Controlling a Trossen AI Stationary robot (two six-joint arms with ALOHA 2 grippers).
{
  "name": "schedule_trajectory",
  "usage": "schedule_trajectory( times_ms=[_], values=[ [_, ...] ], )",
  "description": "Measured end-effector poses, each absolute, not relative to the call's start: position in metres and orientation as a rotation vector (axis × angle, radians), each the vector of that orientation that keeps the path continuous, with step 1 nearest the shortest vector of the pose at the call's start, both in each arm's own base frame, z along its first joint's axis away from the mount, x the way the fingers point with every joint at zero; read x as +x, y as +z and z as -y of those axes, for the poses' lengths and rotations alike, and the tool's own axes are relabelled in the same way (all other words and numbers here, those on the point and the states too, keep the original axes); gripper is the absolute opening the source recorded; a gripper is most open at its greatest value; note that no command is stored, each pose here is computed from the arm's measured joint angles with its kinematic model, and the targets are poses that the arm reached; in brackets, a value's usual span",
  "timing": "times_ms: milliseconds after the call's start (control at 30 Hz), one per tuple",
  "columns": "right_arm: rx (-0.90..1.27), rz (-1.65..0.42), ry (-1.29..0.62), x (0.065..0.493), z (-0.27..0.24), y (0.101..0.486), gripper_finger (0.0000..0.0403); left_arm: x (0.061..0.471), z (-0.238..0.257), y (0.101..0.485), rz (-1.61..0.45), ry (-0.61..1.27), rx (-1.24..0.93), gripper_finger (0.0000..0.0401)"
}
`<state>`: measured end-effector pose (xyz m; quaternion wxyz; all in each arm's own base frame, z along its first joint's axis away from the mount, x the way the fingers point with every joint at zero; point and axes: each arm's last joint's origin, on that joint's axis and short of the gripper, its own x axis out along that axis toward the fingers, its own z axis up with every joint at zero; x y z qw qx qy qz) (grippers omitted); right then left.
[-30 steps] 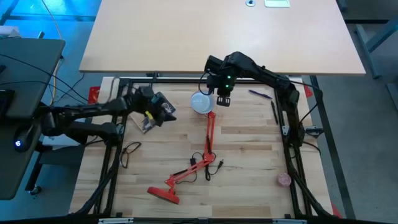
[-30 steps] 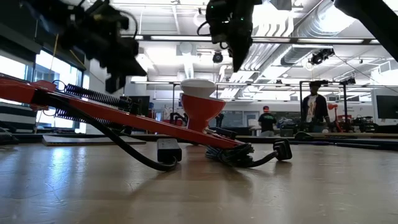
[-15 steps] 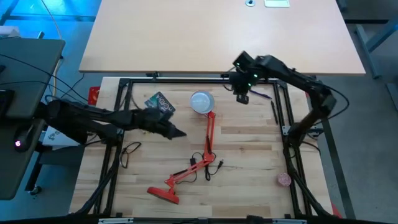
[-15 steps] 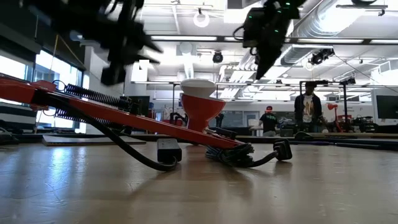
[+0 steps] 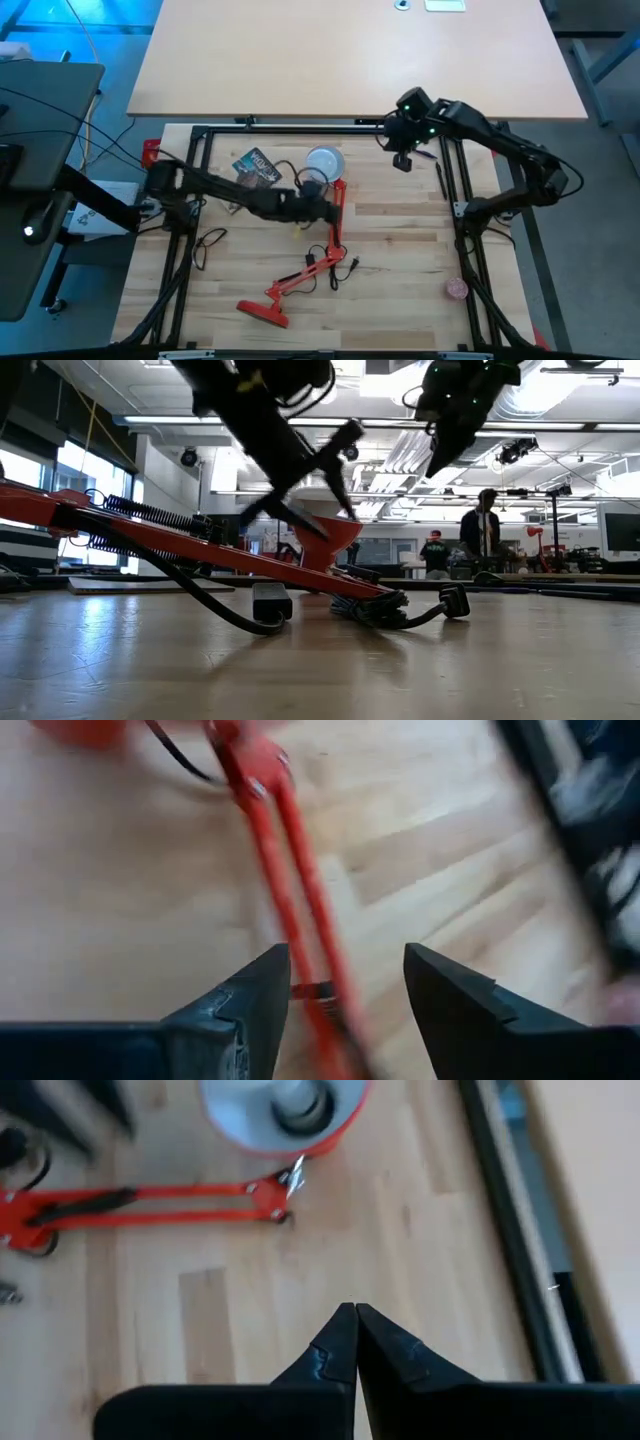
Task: Screw lightbulb
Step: Remove the lightbulb from the red lamp
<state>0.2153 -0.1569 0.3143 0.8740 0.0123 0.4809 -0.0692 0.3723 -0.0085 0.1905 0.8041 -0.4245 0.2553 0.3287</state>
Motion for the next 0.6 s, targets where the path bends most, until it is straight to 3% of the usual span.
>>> schedule_trajectory(
  times_ms=[167, 267, 400, 500, 600],
  values=[
    [0.040, -0.939, -0.207, 0.211, 0.161, 0.323, 0.0000, 0.397, 0.018, 0.162, -0.369, 0.672, -1.036, 0.0174],
    [0.049, -0.930, -0.227, 0.209, 0.163, 0.324, 0.0000, 0.399, 0.018, 0.148, -0.402, 0.719, -1.007, 0.0133],
    [0.073, -0.931, -0.242, 0.207, 0.165, 0.324, 0.0000, 0.392, 0.017, 0.153, -0.412, 0.820, -0.836, 0.0021],
    [0.077, -0.930, -0.243, 0.207, 0.164, 0.324, 0.0000, 0.390, 0.015, 0.155, -0.405, 0.858, -0.703, 0.0007],
    [0.071, -0.928, -0.237, 0.207, 0.164, 0.324, 0.0000, 0.398, 0.015, 0.144, -0.450, 0.781, -0.573, 0.0002]
  ],
)
